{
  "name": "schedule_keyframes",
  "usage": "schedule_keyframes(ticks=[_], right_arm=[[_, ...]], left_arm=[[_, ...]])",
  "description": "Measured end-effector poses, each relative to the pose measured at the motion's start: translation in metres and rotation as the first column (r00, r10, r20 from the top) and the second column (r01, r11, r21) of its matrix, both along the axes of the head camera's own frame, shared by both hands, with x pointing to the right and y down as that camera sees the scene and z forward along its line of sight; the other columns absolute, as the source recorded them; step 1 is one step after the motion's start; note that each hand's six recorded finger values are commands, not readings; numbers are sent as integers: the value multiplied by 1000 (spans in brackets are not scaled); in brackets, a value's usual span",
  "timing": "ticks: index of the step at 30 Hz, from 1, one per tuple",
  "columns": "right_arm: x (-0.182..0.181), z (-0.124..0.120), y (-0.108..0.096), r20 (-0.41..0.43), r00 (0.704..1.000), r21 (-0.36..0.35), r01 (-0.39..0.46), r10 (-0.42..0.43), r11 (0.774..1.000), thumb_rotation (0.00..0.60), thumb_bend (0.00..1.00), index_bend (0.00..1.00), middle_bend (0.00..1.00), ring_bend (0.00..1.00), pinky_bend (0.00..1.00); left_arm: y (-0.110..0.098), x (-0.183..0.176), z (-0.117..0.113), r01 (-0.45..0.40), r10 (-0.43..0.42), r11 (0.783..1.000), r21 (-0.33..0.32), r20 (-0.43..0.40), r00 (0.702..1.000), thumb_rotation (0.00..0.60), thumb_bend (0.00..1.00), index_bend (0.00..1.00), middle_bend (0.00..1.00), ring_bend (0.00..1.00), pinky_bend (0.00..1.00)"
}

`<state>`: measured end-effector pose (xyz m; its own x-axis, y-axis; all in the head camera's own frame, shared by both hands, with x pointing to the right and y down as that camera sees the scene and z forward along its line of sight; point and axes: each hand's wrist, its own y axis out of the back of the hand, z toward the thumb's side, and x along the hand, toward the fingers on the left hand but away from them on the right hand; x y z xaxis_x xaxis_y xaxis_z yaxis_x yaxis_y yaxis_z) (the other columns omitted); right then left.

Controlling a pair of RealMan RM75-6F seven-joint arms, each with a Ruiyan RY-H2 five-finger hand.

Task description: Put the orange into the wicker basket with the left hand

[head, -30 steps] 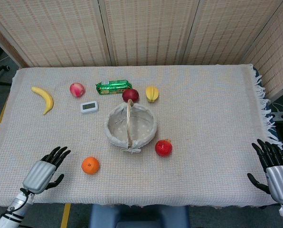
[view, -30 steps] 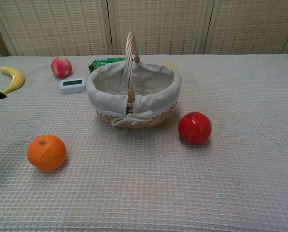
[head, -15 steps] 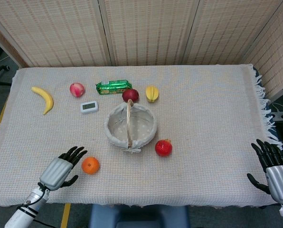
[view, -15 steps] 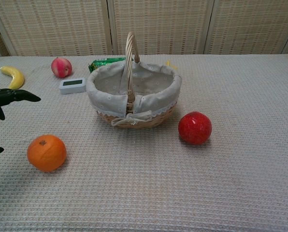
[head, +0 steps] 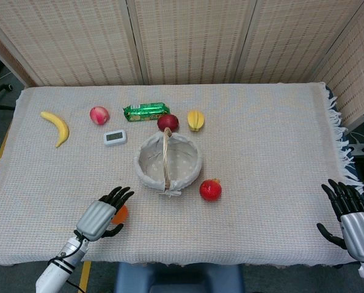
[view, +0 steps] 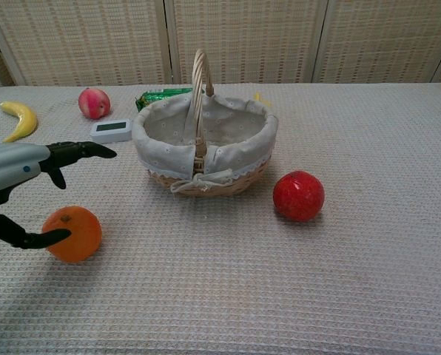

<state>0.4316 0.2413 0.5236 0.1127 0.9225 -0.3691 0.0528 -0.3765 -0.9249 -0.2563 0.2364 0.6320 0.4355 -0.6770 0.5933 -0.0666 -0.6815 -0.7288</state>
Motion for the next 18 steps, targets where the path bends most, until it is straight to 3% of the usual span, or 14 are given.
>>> schedule_keyframes(ticks=[5, 12, 18], right_arm=[[0, 0, 0, 0, 1000, 0, -2, 2, 1000, 600, 111, 5, 0, 0, 83], [1, 0, -1, -1, 1000, 3, -8, 8, 1000, 600, 112, 5, 0, 0, 84], [0, 2, -1, -6, 1000, -4, -5, 5, 1000, 600, 112, 6, 0, 0, 84]], left_arm=[[-2, 2, 4, -1, 1, 1000, 5, 5, 1000, 600, 312, 0, 0, 0, 282], [8, -3, 34, 26, -22, 995, -99, 37, 999, 600, 312, 0, 0, 0, 283], [15, -3, 41, 29, -24, 991, -134, 36, 999, 600, 312, 0, 0, 0, 283]])
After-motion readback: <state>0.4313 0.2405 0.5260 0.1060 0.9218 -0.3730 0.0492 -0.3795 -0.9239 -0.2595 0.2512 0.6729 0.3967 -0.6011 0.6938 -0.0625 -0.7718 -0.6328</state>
